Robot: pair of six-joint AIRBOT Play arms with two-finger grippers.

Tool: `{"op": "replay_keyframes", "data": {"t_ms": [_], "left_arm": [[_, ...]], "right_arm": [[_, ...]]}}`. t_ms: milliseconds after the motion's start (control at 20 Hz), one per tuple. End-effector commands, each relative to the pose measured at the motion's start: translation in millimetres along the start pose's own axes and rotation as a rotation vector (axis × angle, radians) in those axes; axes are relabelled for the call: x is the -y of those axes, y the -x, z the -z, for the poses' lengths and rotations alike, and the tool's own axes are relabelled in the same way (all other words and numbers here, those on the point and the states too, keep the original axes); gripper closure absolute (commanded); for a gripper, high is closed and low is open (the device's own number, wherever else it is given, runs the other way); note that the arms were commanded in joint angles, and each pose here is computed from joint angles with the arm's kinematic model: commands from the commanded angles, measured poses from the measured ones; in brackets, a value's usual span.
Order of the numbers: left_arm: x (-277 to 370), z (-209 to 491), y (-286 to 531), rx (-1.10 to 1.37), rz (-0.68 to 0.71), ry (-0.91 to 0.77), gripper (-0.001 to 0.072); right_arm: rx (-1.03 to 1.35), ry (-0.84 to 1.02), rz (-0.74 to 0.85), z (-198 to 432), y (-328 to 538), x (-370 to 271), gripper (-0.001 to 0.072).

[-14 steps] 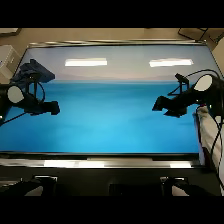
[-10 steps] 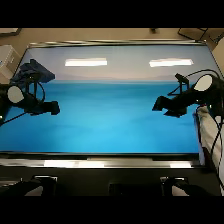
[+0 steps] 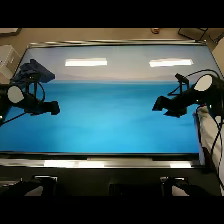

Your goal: Fold the clothes and pants, and hang the long-sleeved shirts on hangers.

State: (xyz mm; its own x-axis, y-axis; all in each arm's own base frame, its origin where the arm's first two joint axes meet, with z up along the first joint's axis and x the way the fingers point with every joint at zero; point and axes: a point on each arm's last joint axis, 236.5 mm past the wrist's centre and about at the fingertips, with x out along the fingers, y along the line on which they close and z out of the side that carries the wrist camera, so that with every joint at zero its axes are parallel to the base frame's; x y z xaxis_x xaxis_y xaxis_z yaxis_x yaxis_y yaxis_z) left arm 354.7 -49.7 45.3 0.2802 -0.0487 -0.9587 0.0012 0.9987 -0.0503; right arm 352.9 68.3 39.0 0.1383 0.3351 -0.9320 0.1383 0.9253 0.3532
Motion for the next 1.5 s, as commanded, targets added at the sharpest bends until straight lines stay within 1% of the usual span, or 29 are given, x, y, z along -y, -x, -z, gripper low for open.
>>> {"op": "replay_keyframes", "data": {"t_ms": [0,150,300,400,500,550,600,700,750,850,900,1000,1050,1100,1250,1450], "left_arm": [[0.1,0.1,0.2,0.000,0.000,-0.001,0.0001],[2.7,-10.7,0.2,0.046,0.011,0.008,0.0001],[7.9,-43.7,0.3,0.180,0.033,0.009,0.0001],[11.3,-84.1,9.3,0.352,0.048,0.002,0.0001],[3.4,-151.3,34.8,0.633,0.059,0.025,0.0001],[-12.2,-183.9,45.3,0.739,0.058,0.076,0.0001],[-36.1,-210.4,48.4,0.790,0.044,0.138,0.0001],[-103.0,-252.2,34.2,0.782,0.015,0.312,0.0002],[-138.3,-264.7,19.0,0.742,0.027,0.427,0.0001],[-197.7,-270.1,-21.7,0.629,0.118,0.725,0.0002],[-217.0,-268.3,-43.3,0.576,0.182,0.838,0.0001],[-239.5,-263.0,-85.9,0.506,0.342,1.025,0.0001],[-245.3,-258.1,-106.1,0.476,0.401,1.099,0.0001],[-250.0,-253.4,-122.8,0.452,0.426,1.143,0.0001],[-255.9,-252.2,-160.1,0.453,0.432,1.194,0.0000],[-254.5,-288.6,-168.3,0.622,0.545,1.246,0.0000]], "right_arm": [[-0.002,0.000,0.000,0.3,-0.5,-0.2,0.0021],[0.062,0.000,-0.012,-14.7,0.0,-3.1,0.0031],[0.172,-0.001,-0.021,-40.7,3.1,-5.2,0.0029],[0.236,-0.001,-0.027,-55.4,6.2,-6.5,0.0031],[0.281,-0.001,-0.031,-65.6,8.9,-7.5,0.0030],[0.295,-0.001,-0.033,-68.8,9.8,-7.8,0.0031],[0.312,-0.001,-0.034,-72.7,11.1,-8.2,0.0031],[0.321,-0.001,-0.035,-74.8,11.8,-8.4,0.0031],[0.321,-0.001,-0.035,-74.8,11.8,-8.4,0.0031],[0.321,-0.002,-0.036,-74.7,11.7,-8.5,0.0032],[0.321,-0.011,-0.037,-74.8,11.8,-8.5,0.0032],[0.322,-0.023,-0.039,-75.1,11.8,-8.6,0.0032],[0.323,-0.024,-0.039,-75.4,12.0,-8.5,0.0032],[0.328,-0.024,-0.040,-76.4,12.3,-8.6,0.0032],[0.336,-0.023,-0.041,-78.2,12.9,-8.9,0.0032],[0.336,-0.024,-0.041,-78.1,12.8,-8.7,0.0032]]}}
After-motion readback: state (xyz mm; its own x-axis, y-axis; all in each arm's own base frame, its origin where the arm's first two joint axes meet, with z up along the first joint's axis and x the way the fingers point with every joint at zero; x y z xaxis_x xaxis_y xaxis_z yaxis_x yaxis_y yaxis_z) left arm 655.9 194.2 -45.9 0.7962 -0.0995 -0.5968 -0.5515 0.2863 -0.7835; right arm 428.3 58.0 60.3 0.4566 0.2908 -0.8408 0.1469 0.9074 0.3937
